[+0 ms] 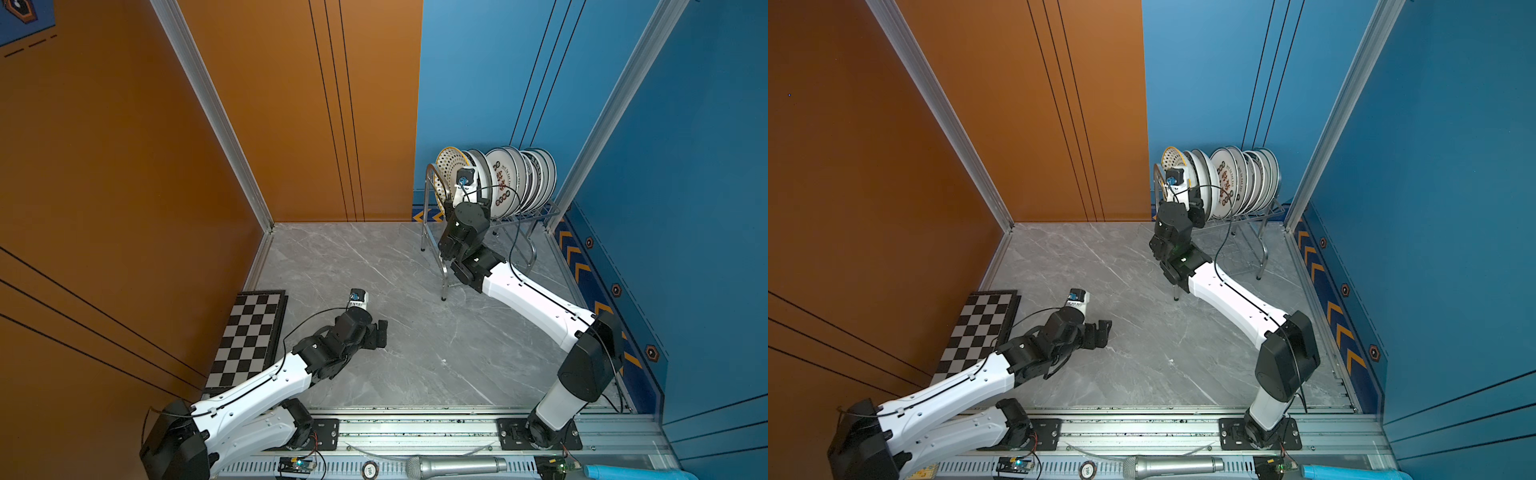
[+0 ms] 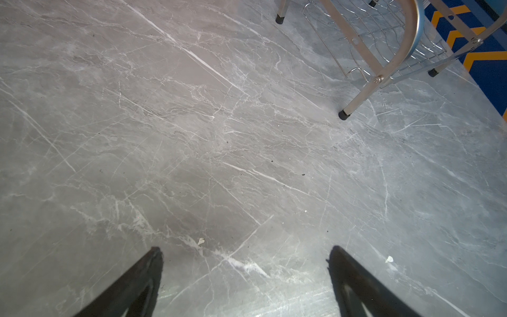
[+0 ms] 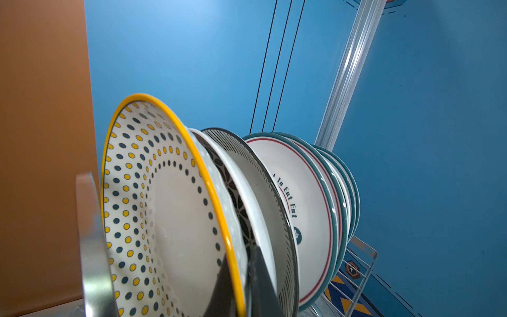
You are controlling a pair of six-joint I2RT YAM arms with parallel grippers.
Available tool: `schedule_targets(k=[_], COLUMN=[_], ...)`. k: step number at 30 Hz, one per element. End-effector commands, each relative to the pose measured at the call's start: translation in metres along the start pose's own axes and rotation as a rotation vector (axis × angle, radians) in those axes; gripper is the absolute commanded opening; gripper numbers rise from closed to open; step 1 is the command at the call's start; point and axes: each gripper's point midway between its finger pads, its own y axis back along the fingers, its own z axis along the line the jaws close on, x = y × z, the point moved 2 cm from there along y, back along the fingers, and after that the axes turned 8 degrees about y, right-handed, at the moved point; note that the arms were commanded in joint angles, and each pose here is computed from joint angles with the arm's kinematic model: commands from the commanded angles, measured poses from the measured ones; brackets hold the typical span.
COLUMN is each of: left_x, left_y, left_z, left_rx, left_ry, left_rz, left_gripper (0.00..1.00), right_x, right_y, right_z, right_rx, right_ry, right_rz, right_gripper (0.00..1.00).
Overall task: Unload the plates from the dish rack
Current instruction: Pick up the plate from the dish rack.
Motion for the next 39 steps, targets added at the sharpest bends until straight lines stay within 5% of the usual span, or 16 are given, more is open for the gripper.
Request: schedule_targets(k=[1,19,39], left_x=[-0.011,-0.010,-0.010], left_y=[0.001,-0.006,-0.013], left_z=[-0.003,-0.005,-0.019], left_rx=[0.004,-0.013,-0.030], left_ry=[0.006,-0.010,-0.048], left_rz=[-0.031,-0.015,-0.010], left_gripper=[0.95,0.93,0.90], right_x=[-0.048,-0.064,-0.083], right_y=[0.004,-0.010,-0.020], right_z=[-0.038,-0.025,-0.061], right_rx=[0.042,0.045,0.150], right_ry=[-0.237,-0.148,-0.112], right_rz=[-0.100,-0.229,-0.319], right_gripper=[0.00,0.00,0.00])
